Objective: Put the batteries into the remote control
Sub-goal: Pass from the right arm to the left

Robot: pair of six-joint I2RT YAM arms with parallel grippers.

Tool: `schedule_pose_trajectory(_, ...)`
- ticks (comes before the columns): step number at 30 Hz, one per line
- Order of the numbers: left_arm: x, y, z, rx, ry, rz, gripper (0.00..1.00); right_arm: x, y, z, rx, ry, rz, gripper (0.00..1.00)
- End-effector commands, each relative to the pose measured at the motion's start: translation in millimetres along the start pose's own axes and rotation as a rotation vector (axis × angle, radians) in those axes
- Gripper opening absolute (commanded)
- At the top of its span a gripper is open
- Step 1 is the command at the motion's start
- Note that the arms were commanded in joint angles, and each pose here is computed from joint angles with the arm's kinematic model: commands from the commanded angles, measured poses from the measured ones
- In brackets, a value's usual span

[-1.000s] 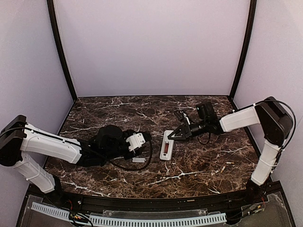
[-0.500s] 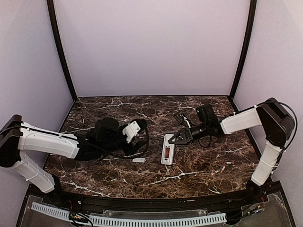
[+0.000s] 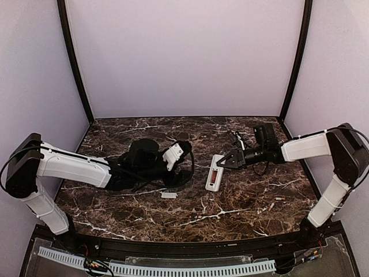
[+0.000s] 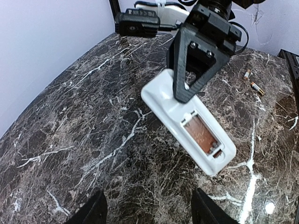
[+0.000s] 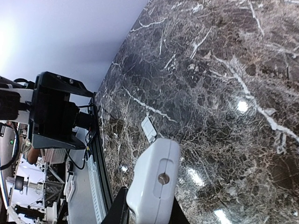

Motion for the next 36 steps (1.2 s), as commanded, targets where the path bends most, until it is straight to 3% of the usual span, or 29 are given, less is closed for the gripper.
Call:
schedule_pose_trajectory(1,15.5,6.5,-1.5,-0.017,0.054,-0.071,0.62,-6.2,-8.2,24.3,0.059,0.024,-0.012,0.00)
schedule_pose_trajectory(11,46.9,-18.3,-18.7,0.009,0.126,-0.231,0.62,-7.8,-13.6,72.7,0.218,0.120,-0.050,0.00)
schedule_pose_trajectory(17,49.5,-18.3,-30.9,-0.131,-0.141,-0.437,0.60,25.8,-7.5,68.6,0.209,0.242,-0.209,0.00)
schedule_pose_trajectory(26,20.7,-0.8,-28.2,-0.183,-0.543,-0.477,0.54,69.2,-6.2,66.4,0.231,0.318,-0.395,0.00)
schedule_pose_trajectory(36,17.3,-3.7,-23.8,-0.171,-0.572,-0.470,0.50,81.7,-7.3,75.1,0.267,0.333,-0.438,0.00)
Point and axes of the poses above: each gripper's point midway between its finger pads, its own z axis out along the fingers, its own x axis along the line the jaws close on, y = z × x, the point moved 6 cm from there along -z, back along the fingers, and after that the axes turned 4 degrees about z, right-handed, at the moved point
